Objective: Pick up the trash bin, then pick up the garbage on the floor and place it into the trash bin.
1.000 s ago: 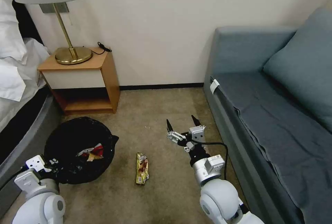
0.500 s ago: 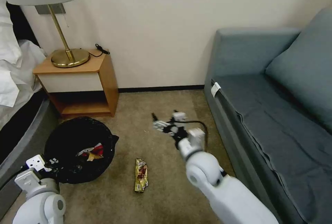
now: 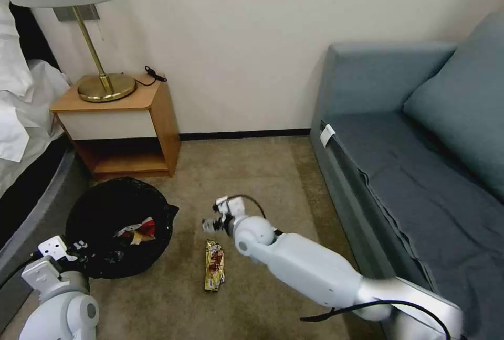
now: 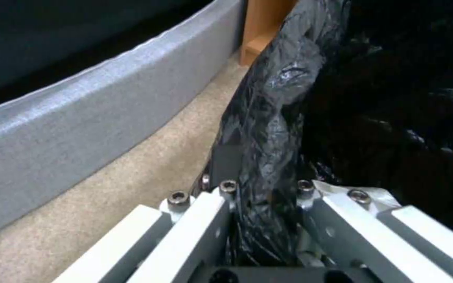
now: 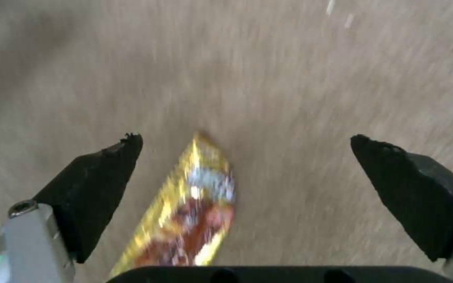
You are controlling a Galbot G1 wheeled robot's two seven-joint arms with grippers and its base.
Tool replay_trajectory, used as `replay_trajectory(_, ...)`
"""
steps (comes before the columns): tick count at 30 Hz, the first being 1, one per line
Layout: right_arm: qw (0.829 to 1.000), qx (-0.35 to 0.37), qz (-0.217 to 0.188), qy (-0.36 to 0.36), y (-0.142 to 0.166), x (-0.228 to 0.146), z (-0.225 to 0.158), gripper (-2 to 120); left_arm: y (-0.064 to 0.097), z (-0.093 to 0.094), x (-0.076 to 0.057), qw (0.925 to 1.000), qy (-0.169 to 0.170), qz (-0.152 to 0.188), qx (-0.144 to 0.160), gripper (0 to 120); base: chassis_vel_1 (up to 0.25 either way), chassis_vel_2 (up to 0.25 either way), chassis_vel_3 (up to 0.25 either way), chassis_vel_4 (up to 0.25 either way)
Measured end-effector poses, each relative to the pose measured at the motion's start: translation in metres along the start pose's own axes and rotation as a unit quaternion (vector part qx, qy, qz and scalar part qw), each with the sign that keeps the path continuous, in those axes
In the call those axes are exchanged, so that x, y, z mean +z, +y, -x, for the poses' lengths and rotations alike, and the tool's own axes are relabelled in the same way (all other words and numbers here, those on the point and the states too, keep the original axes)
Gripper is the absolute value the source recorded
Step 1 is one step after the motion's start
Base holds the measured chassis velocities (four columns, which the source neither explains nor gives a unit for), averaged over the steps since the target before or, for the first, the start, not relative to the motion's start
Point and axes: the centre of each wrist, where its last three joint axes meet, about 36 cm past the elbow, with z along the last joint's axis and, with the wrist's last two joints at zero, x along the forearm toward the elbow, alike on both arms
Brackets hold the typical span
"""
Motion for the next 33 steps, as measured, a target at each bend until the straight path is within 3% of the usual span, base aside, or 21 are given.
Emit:
replay_trajectory(10,0.997,-0.031,-0.048,0.047,0.047,0.057,0.023,100,0.003,-0.002,0.002,1.0000,-0.005,0.002,-0.004,3,0.000,0.000,0.000,0.000)
replay_trajectory(15,0.996,-0.038,-0.068,0.047,0.062,0.068,0.032,100,0.004,-0.003,0.003,0.9999,-0.008,0.004,-0.006,3,0.000,0.000,0.000,0.000)
replay_trajectory(33,0.993,-0.026,-0.105,0.048,0.055,0.087,0.049,100,0.002,-0.006,0.002,0.9998,-0.015,0.009,-0.004,3,0.000,0.000,0.000,0.000)
